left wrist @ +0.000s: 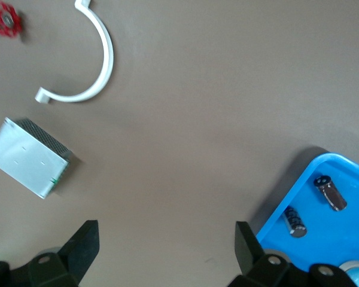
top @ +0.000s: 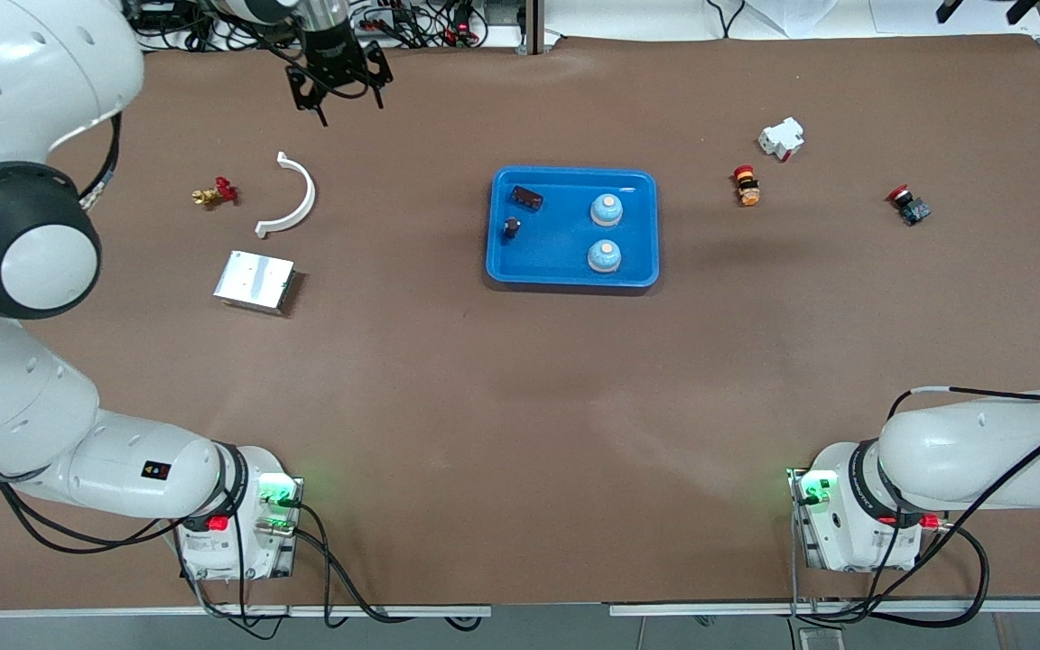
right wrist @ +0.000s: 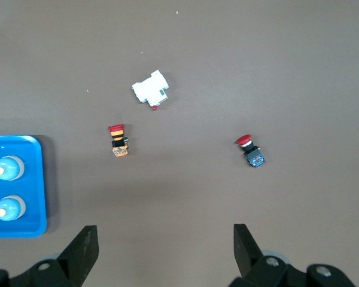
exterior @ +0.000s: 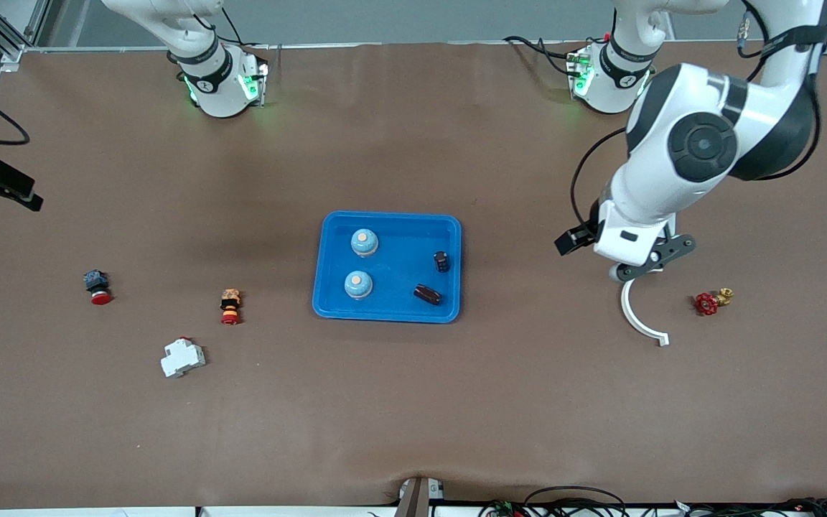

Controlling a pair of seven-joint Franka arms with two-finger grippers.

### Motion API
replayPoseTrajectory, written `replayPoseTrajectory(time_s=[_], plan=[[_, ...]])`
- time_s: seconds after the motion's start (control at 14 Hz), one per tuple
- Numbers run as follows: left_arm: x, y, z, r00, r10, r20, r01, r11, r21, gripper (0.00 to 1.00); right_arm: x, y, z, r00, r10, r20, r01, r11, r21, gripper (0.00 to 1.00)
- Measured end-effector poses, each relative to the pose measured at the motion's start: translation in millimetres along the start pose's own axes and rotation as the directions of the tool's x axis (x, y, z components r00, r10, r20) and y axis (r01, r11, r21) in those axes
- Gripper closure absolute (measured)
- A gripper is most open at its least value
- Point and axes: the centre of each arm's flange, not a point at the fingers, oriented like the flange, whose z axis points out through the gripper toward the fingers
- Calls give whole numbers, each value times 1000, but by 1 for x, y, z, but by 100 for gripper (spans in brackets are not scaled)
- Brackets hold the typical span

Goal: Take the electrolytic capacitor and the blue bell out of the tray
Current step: 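Move the left gripper toward the tray while the right gripper follows, then grasp a capacitor with the left gripper while the right gripper grasps a bell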

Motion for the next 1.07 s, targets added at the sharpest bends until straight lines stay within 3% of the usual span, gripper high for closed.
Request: replayPoseTrajectory(time_s=[0.43, 0.86, 1.07], plan=[[-27, 62, 65, 983, -181, 3, 181, 983, -29, 0, 0, -19, 84, 1000, 27, 7, -27, 999, 21, 0], [-54, 112, 117, 953, -304, 18, 304, 947, -107, 0, -28, -161, 145, 982, 187, 16, -188, 982, 23, 0], [-69, 135, 144, 947, -320, 36, 322, 933, -160, 10, -52, -234, 152, 964, 267, 14, -267, 963, 28, 0]])
